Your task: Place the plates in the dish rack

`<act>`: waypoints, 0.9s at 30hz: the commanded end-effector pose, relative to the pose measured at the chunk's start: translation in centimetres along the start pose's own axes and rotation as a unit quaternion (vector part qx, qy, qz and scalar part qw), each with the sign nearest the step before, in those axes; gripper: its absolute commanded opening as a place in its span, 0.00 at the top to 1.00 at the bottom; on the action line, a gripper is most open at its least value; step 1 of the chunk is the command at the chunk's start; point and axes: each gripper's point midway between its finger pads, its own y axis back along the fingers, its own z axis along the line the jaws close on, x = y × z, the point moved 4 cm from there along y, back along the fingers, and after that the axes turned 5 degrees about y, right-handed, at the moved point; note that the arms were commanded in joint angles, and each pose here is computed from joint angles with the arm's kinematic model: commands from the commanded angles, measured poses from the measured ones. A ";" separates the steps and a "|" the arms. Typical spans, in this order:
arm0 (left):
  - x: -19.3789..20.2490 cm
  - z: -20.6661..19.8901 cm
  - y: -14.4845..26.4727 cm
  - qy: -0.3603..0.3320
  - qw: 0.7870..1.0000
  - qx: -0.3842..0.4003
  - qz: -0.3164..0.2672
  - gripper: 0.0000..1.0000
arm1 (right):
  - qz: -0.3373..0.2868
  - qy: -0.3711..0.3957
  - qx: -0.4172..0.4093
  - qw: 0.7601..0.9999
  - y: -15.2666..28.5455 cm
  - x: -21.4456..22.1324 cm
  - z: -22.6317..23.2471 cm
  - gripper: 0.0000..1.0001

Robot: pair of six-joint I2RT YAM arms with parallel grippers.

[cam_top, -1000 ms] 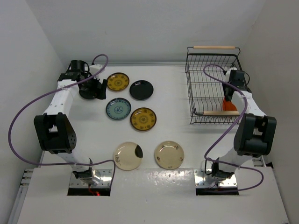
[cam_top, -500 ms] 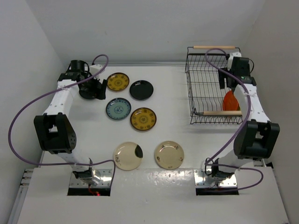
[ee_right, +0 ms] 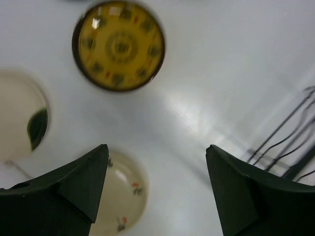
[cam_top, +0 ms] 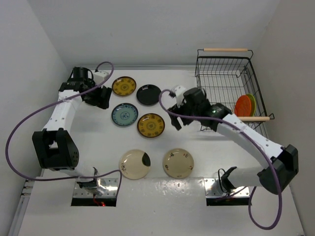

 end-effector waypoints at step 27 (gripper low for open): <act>2.1 -3.3 1.4 -0.040 0.999 -0.011 0.003 0.02 | 0.236 -0.213 0.049 0.947 -2.5 23.8 10.6 0.52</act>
